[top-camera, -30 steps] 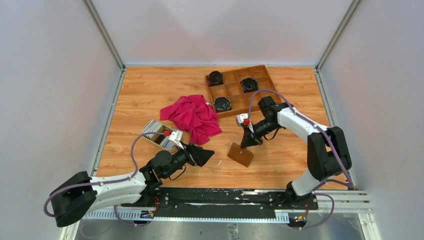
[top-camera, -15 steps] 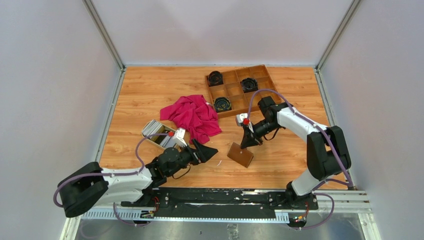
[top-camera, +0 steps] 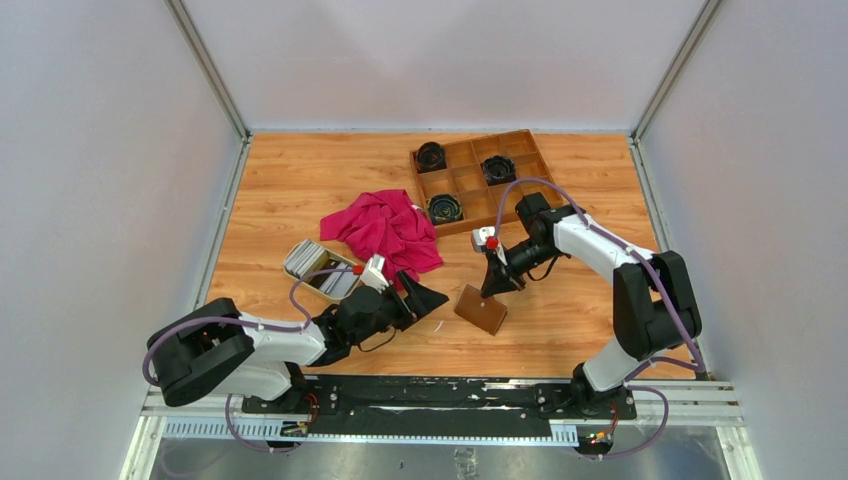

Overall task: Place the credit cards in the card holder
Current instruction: Open the card holder at the center of the board.

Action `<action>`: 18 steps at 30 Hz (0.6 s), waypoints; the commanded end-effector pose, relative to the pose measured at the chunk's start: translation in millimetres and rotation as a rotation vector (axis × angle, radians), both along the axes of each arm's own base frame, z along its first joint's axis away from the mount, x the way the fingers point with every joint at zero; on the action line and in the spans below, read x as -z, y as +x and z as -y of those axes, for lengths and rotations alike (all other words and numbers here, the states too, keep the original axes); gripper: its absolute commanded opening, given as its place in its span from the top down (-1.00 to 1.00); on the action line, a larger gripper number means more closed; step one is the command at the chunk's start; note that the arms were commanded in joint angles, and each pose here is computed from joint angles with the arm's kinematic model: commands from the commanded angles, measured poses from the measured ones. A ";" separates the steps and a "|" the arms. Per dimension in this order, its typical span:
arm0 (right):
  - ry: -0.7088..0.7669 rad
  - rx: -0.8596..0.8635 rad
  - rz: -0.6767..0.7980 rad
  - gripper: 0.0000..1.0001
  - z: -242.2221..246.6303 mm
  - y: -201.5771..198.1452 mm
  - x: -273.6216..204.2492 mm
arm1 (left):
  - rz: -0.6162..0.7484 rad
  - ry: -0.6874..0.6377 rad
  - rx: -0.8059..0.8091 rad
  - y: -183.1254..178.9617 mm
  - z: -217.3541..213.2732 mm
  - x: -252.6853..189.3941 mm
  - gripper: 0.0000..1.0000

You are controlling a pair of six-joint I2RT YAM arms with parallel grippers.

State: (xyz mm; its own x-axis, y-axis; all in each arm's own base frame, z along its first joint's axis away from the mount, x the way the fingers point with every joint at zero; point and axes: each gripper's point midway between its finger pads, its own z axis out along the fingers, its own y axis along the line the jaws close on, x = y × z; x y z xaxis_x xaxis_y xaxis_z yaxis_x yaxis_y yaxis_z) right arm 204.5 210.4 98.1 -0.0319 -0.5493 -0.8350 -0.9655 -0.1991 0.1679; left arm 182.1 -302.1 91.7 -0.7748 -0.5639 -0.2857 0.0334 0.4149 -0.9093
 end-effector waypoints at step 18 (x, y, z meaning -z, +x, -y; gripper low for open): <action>0.034 -0.020 -0.015 0.99 -7.8 -4.6 -7.2 | -0.177 -0.125 -0.070 8.0 44.0 -5.9 -0.82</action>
State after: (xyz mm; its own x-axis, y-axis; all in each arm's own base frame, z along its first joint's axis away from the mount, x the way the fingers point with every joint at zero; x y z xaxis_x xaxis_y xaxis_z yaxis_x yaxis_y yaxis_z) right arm 204.6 210.4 97.4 -0.0337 -0.5499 -0.8345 -0.9651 -0.1990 0.1701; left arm 183.5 -331.9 95.9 -0.7816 -0.6085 -0.1371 -0.0975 0.3363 -0.9367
